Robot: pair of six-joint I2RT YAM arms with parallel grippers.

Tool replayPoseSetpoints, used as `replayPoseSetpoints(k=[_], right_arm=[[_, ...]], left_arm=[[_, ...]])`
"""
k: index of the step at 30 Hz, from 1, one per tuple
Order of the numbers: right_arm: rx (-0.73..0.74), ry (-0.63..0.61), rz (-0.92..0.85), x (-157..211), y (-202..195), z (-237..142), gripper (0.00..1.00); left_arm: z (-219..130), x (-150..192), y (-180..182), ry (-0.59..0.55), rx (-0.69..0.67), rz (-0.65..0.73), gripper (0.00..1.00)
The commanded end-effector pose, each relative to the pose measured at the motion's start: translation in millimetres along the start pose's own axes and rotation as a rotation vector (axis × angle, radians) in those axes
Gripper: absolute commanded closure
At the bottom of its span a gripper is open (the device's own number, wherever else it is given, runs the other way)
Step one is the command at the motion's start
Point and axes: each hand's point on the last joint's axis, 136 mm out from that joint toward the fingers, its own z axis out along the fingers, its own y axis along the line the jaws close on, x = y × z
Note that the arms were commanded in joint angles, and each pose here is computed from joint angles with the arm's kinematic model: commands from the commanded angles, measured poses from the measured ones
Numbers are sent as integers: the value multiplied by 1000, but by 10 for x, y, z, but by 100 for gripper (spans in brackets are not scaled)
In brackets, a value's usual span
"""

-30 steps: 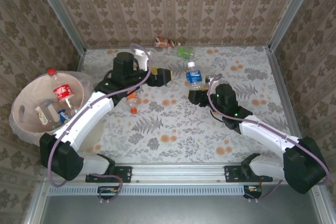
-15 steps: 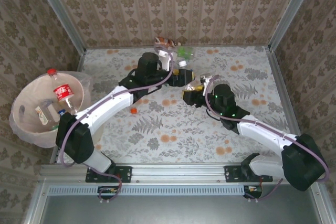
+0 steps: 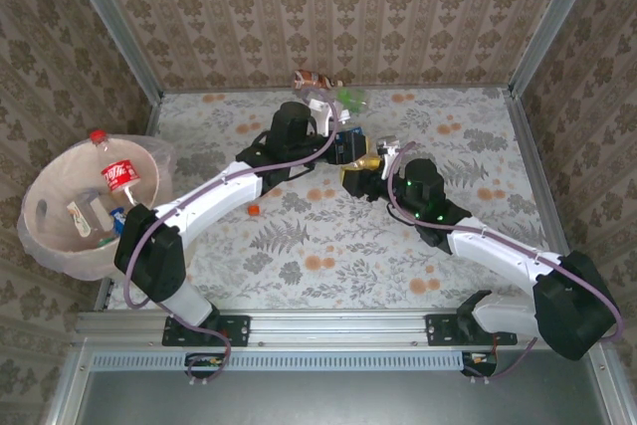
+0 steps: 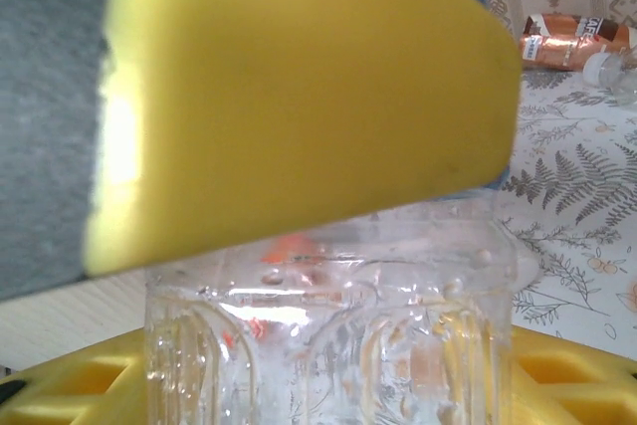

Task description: Put the plastic bottles in the bin

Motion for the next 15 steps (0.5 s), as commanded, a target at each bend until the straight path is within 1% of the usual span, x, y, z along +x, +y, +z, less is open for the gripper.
replayPoseSetpoints(k=[1,2,4,7,8,11,15], right_arm=[[-63,-25,-24,-152,173,5,40],[-75,-9,-33,-133,198,-3,34],[-97,19,-53,-90,246,-43,17],[-105,35,-99,-48,271,-143,2],[-98,39,-111,-37,262,-178,1],[-52,40,-152,-55,209,-297,0],[66,9,-192,-146,49,-421,0]], left_arm=[[-50,-130,-106,-48,38,26,44],[-63,-135,-101,-51,35,23,45],[-108,-114,-74,-47,19,24,46],[-224,-96,37,-36,-49,31,45],[-272,-109,72,-40,-69,34,45],[-484,-199,192,-70,-147,41,46],[-883,-356,335,-113,-302,77,48]])
